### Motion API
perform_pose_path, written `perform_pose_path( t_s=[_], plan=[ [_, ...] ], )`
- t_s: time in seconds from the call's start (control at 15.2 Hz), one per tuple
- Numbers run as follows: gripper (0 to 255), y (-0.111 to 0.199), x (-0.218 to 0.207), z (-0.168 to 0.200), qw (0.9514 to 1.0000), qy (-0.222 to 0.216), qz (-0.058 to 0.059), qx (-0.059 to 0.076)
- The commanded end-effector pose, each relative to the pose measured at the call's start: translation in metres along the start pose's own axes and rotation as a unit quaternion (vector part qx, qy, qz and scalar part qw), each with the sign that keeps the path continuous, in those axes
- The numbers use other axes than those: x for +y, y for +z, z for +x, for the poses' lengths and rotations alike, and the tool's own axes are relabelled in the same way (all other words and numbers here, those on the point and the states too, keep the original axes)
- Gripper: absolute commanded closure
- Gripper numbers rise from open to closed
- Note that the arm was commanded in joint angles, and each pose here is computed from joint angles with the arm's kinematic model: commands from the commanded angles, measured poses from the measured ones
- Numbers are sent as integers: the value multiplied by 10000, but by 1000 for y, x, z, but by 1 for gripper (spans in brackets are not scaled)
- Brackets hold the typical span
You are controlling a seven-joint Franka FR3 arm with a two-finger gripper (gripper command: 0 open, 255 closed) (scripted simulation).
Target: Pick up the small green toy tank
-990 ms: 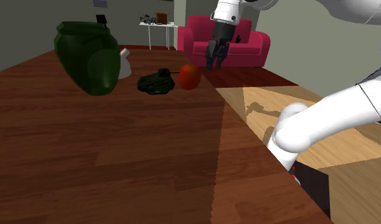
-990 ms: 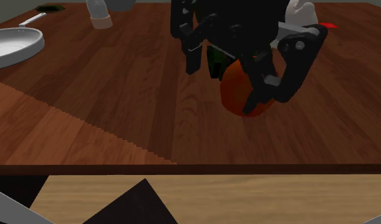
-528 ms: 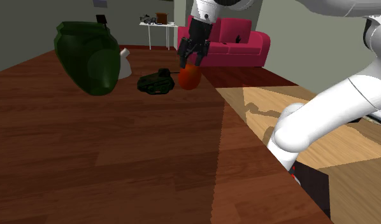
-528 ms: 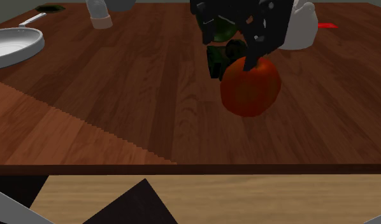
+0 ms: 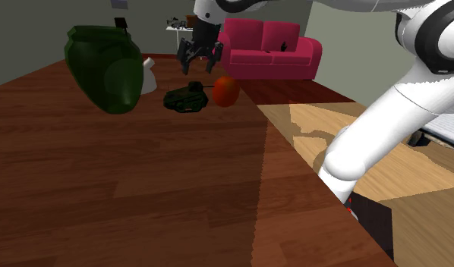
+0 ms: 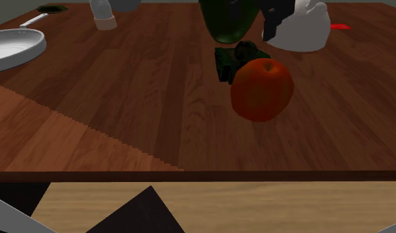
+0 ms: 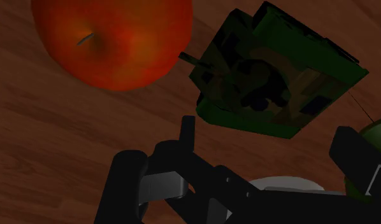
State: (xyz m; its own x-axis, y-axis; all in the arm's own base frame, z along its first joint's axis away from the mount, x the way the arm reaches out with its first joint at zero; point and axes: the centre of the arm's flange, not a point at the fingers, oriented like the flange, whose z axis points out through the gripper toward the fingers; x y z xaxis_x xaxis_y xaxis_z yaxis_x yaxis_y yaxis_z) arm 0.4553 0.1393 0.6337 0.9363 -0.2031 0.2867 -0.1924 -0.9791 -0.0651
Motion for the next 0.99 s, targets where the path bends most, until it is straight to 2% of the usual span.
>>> perform_pose_path(
  t_s=[0.0,0.4,0.53,0.59,0.92],
  plan=[
    [0,7,-6,3,10000,63,-19,54],
    [0,40,-3,-7,10000,63,-19,54],
    [0,40,-3,-7,10000,62,-19,54],
    [255,40,-4,-7,10000,63,-19,54],
    [255,40,-4,-7,10000,62,-19,54]
  ],
)
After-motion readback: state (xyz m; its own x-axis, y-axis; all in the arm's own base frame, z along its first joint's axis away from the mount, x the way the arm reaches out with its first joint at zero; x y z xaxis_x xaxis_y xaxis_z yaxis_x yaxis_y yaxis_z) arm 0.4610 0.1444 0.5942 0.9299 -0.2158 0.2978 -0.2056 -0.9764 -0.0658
